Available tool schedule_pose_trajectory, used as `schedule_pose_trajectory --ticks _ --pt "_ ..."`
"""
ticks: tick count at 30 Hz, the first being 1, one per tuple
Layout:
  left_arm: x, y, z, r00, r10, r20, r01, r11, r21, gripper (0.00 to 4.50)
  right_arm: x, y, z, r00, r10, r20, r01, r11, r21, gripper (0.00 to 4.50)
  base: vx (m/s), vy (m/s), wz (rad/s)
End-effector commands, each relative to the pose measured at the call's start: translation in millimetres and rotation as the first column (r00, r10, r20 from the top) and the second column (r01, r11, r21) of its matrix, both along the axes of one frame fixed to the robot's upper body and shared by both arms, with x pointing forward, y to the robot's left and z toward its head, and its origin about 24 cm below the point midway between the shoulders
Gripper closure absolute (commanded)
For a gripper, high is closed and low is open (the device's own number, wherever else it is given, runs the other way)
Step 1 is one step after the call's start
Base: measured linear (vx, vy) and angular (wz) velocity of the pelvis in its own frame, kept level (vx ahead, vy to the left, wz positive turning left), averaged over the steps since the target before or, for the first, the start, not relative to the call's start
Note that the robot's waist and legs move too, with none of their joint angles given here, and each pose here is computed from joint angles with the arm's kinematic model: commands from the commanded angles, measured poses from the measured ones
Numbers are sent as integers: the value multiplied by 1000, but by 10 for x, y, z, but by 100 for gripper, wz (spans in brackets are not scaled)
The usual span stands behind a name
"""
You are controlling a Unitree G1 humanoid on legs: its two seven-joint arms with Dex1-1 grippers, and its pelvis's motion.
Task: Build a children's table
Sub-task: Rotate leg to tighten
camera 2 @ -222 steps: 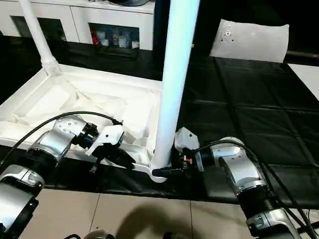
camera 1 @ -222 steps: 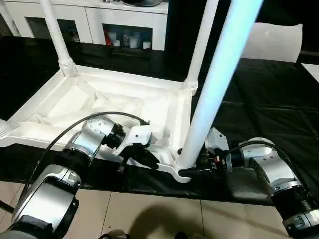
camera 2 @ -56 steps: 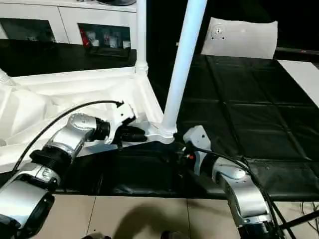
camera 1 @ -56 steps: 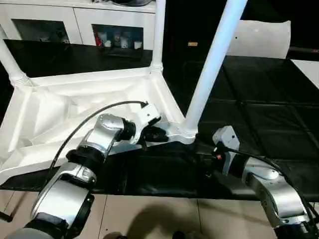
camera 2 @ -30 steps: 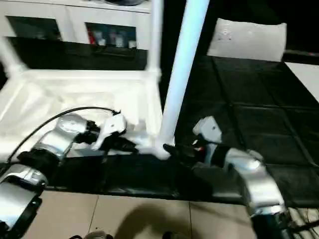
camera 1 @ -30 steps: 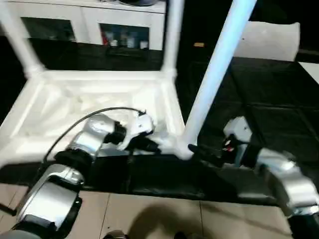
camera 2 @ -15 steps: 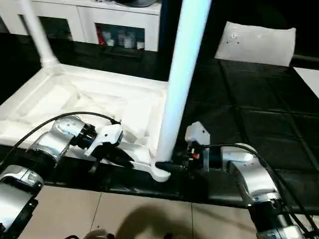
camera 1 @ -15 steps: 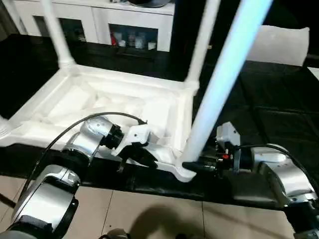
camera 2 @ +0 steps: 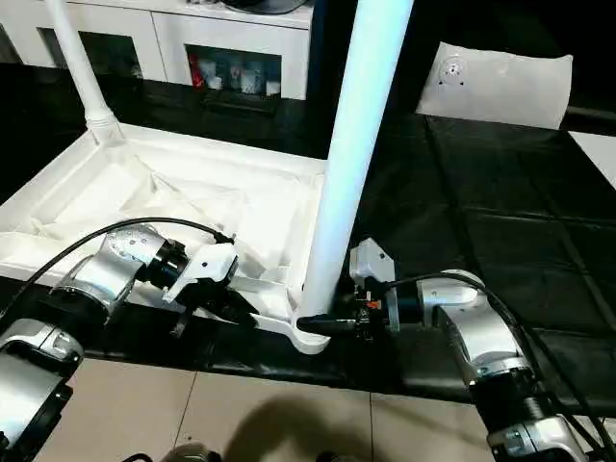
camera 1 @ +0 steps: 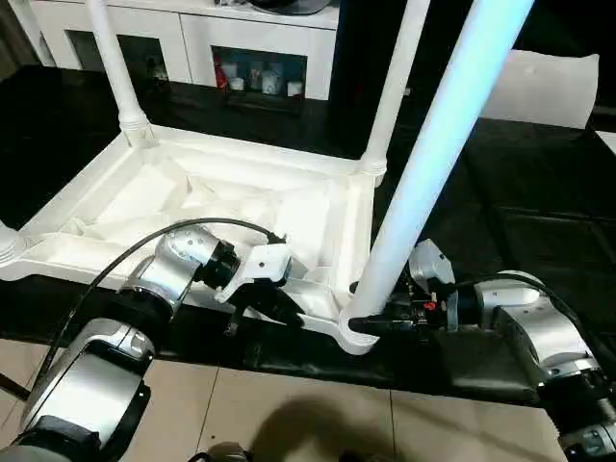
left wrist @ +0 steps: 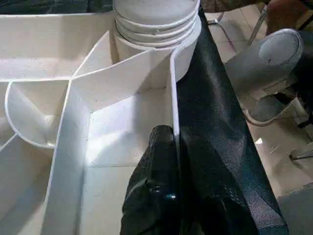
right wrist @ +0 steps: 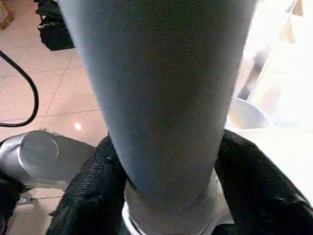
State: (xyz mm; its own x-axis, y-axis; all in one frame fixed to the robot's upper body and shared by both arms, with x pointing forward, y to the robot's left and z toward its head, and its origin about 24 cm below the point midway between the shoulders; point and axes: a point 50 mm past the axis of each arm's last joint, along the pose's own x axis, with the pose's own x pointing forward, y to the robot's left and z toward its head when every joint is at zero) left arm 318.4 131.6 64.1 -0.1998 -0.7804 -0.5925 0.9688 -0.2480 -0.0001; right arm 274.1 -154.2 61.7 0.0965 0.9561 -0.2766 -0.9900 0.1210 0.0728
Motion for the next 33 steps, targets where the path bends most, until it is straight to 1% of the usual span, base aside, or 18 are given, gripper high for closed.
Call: schedule_pose_trajectory --ticks 1,5,14,16,19,20,21,22,23,24,26,27,28,29,30,31,32,33 --pt "-27 -98 31 995 -102 5 102 995 19 450 41 -1 39 1000 5 18 -5 1000 -10 220 0 0 0" --pt "-27 -97 30 995 -102 5 102 995 19 450 37 1 31 1000 12 8 -12 1000 -14 244 0 0 0" --pt "0 -90 19 999 -49 3 49 999 11 450 4 14 -5 999 -26 -45 25 1000 -14 251 0 0 0" --pt "43 -119 2 999 38 21 -38 999 2 450 10 33 -41 987 -123 -108 124 992 3 251 0 0 0" --pt "153 -204 2 976 211 54 -209 977 -42 450 35 97 -93 963 -244 -116 245 970 -2 251 0 0 0" --pt "193 -265 19 959 279 47 -274 958 -87 450 51 132 -114 950 -294 -109 295 955 -3 251 0 0 0" --pt "210 -291 27 951 308 42 -302 947 -107 450 57 147 -123 943 -316 -107 317 948 -4 251 0 0 0" --pt "282 -424 64 906 424 16 -414 893 -176 450 81 229 -153 914 -393 -105 395 919 -1 251 0 0 0" --pt "291 -458 72 898 440 8 -431 882 -189 450 89 253 -158 905 -412 -107 415 910 2 251 0 0 0" --pt "318 -578 91 869 494 -20 -486 846 -221 450 126 340 -173 865 -486 -124 491 871 10 251 0 0 0" --pt "336 -704 104 841 539 -41 -532 811 -243 450 176 440 -181 816 -561 -138 568 823 17 251 0 0 0" --pt "337 -799 107 828 559 -51 -552 795 -251 450 223 517 -187 770 -619 -151 628 778 17 251 0 0 0" --pt "340 -843 109 819 572 -53 -565 785 -255 450 254 550 -191 739 -654 -160 665 747 14 251 0 0 0" --pt "346 -916 113 800 598 -57 -590 764 -263 450 307 605 -200 676 -715 -176 727 687 4 251 0 0 0" --pt "347 -976 114 786 615 -63 -607 748 -268 450 345 658 -200 631 -752 -189 766 643 -5 251 0 0 0" --pt "343 -1018 115 779 623 -69 -616 741 -269 450 365 708 -186 617 -762 -196 778 629 3 251 0 0 0" --pt "338 -1049 115 775 628 -72 -621 736 -269 450 373 757 -162 616 -759 -209 779 626 23 251 0 0 0" --pt "338 -1049 115 775 628 -72 -621 736 -269 450 373 757 -162 616 -759 -209 779 626 23 251 0 0 0"
